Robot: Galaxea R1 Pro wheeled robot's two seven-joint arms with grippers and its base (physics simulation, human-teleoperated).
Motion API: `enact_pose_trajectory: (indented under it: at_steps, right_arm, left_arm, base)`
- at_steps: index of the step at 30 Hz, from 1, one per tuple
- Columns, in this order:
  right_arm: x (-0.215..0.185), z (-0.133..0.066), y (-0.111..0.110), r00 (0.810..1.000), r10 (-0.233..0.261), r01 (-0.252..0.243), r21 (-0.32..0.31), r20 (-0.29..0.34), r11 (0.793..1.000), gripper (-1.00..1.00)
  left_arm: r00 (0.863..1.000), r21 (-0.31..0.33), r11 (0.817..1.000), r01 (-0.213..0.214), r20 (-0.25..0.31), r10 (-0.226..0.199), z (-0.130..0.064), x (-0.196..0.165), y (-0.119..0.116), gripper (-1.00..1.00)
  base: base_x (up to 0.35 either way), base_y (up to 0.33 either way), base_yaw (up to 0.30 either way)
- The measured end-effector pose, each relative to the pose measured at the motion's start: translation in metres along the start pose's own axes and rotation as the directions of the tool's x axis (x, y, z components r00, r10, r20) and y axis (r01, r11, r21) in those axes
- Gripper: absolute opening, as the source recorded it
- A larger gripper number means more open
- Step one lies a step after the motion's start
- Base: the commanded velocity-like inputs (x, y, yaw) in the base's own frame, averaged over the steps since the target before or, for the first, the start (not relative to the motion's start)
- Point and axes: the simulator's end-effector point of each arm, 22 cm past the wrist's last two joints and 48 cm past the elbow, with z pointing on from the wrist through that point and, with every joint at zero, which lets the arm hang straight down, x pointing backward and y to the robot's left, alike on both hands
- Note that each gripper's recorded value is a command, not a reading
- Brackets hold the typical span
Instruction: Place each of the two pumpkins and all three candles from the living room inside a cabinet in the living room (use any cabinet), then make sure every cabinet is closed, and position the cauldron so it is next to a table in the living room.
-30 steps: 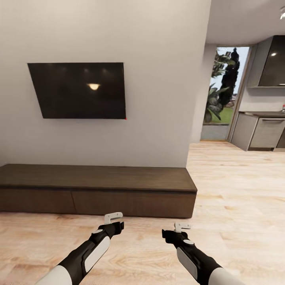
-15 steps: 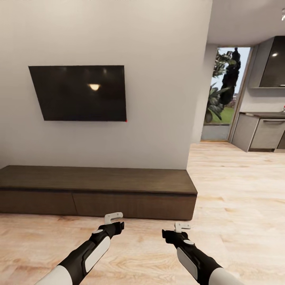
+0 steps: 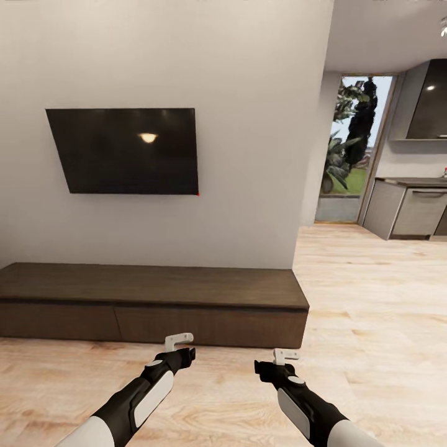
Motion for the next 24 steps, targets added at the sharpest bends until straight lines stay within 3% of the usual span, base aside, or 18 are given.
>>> enact_pose_trajectory:
  at_steps: [24]
  right_arm:
    - [-0.036, -0.025, 0.006, 1.0, 0.0, 0.0, 0.0, -0.002, 1.0, 1.0]
  left_arm:
    - [1.0, -0.019, 1.0, -0.005, -0.017, 0.005, -0.023, -0.028, -0.001, 1.0]
  base:
    - [0.0, 0.0, 0.0]
